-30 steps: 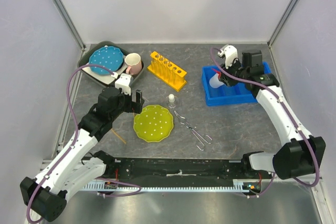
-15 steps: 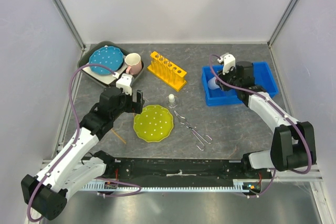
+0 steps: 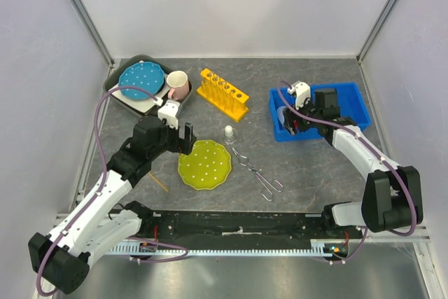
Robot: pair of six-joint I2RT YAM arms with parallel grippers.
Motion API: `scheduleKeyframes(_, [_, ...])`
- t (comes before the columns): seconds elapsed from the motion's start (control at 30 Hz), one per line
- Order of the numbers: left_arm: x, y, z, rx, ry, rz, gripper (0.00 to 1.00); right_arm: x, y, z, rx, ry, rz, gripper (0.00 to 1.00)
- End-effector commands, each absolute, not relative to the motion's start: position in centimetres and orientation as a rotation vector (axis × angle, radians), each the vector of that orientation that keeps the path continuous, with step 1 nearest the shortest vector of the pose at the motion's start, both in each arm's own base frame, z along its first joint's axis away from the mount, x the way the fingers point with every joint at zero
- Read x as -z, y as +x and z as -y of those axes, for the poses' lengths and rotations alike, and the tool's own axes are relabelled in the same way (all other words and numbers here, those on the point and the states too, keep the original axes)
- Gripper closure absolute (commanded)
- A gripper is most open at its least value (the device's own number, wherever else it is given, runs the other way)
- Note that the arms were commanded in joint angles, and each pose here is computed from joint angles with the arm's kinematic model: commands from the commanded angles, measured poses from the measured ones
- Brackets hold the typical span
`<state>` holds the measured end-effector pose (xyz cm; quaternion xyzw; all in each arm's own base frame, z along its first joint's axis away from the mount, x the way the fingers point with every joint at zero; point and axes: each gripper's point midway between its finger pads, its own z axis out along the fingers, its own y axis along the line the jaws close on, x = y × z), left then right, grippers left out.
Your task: Organize the chemistry lab equipment
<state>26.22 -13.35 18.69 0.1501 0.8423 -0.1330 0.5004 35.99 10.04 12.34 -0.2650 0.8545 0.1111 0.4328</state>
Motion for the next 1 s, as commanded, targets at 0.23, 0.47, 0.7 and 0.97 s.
scheduleKeyframes(0.23, [-19.2,24.7,16.9,0.534,0.553,-1.980,0.08,-21.1,33.0,-12.6,-0.487,-0.829,-2.011,0.02])
scheduleKeyframes(0.47, [-18.7,24.8,17.0,0.529,0.558,-1.999,0.09,-21.8,32.6,-13.1,-0.527,-0.893,-2.018,0.04])
scheduleKeyframes(0.7, [-18.7,24.9,16.9,0.520,0.555,-2.001,0.09,-19.0,32.3,-10.0,-0.356,-0.862,-2.207,0.58])
scheduleKeyframes(0.97, [-18.6,25.0,16.9,0.517,0.556,-2.007,0.09,-15.3,31.0,-9.3,-0.365,-0.920,-2.334,0.80])
